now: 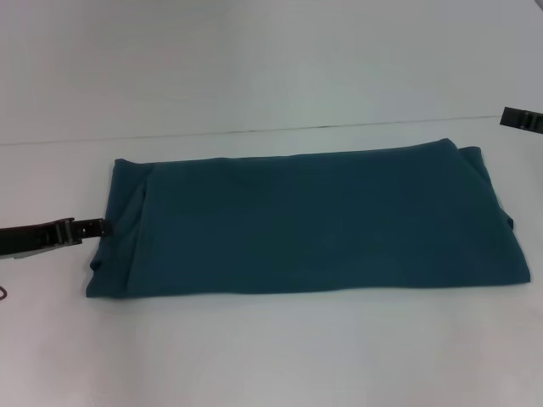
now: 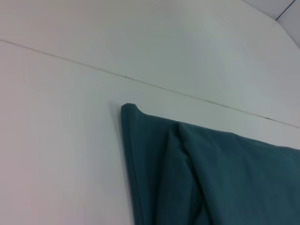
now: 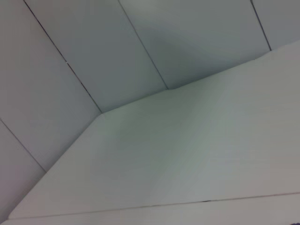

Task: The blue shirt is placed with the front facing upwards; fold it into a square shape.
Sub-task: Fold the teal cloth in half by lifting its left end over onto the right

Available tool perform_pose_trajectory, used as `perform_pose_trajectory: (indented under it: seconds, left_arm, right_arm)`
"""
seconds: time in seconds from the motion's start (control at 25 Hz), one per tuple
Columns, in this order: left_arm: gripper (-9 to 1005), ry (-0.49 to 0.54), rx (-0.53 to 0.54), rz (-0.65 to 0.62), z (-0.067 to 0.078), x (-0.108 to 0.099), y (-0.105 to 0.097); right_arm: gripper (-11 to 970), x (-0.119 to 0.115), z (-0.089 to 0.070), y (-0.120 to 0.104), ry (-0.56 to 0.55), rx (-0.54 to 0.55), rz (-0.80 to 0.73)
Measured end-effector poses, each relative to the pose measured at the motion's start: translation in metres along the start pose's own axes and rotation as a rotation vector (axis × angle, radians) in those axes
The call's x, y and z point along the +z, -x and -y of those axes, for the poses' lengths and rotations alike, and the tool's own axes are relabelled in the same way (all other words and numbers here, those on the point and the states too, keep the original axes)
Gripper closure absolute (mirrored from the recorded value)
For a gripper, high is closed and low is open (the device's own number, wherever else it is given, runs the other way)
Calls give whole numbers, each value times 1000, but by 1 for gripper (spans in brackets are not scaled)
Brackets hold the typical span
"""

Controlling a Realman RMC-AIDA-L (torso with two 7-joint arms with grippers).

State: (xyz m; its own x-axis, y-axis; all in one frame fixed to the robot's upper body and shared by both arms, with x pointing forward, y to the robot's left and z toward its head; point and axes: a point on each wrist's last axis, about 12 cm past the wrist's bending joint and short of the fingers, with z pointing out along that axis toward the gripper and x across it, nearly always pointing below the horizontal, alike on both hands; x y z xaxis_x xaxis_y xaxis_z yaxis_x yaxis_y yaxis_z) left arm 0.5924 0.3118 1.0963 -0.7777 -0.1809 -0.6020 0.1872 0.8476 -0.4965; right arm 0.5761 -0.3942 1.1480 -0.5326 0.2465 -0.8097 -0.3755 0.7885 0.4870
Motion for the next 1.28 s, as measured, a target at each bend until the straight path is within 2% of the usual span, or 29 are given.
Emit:
perform_pose_trajectory:
  seconds: [0.28,0.56,0.92,1.28]
  left_arm:
    - [357,37,27,18,-2,2,3]
    - [357,69,173,-35,17,22,13]
    - [357,108,247,-75,29,39,17]
    - [357,141,257,-80,26,43,14]
  right_arm:
    - [50,1,-1,-2,8,13,-4]
    - [50,6,-5,-6,21,33,-5]
    - [49,10,-8,-11,32,46,-6]
    - [49,12,-9,-12,37,54,-5]
